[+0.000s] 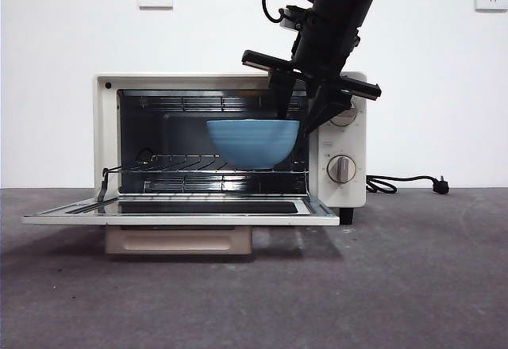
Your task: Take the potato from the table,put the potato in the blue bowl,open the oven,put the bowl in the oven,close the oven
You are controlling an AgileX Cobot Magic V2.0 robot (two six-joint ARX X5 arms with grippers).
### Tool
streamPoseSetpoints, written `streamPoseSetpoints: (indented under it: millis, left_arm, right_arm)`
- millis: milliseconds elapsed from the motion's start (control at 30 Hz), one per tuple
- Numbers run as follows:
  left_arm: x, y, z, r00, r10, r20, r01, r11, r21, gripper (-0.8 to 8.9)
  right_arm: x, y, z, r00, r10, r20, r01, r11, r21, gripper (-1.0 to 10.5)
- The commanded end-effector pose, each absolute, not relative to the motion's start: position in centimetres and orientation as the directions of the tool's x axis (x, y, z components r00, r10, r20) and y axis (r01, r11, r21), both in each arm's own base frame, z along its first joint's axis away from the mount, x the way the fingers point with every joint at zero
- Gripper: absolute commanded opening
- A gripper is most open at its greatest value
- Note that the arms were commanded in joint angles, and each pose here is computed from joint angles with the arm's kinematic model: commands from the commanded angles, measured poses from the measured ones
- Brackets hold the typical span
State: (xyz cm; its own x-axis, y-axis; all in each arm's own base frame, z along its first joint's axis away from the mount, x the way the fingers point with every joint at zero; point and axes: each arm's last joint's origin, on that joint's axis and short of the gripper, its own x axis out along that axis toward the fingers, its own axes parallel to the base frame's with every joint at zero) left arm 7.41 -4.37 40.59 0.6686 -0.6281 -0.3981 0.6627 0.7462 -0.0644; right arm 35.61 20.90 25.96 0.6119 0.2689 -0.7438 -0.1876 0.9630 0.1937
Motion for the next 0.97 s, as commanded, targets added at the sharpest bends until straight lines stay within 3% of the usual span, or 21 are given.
streamPoseSetpoints:
  millis: [33,400,633,800,967]
  left_arm:
    - [7.4,-4.4,40.5,0.667,-0.63,-0.398,0.67,0.741,-0.049,-0.08]
    - [7.6,-4.5,40.5,0.668,-0.628,-0.4,0.67,0.741,-0.044,-0.08]
    - [9.2,-4.9,40.5,0.715,-0.581,-0.389,0.629,0.778,-0.006,-0.08]
    - [12.2,-5.7,38.7,0.699,-0.571,-0.43,0.604,0.794,-0.073,-0.08]
    - [15.8,-5.8,35.0,0.675,-0.587,-0.446,0.572,0.799,-0.186,-0.08]
  right_arm:
    - [35.4,20.8,26.5,0.615,0.269,-0.741,-0.181,0.963,0.199,1.7]
    - [32.7,19.3,30.4,0.615,0.28,-0.737,-0.203,0.96,0.195,1.7]
    - [28.1,17.5,33.9,0.541,0.304,-0.784,-0.354,0.928,0.116,1.7]
    - [24.0,15.3,37.7,0.543,0.375,-0.752,-0.447,0.887,0.12,1.7]
    - [19.7,12.6,41.3,0.608,0.419,-0.675,-0.484,0.869,0.103,1.7]
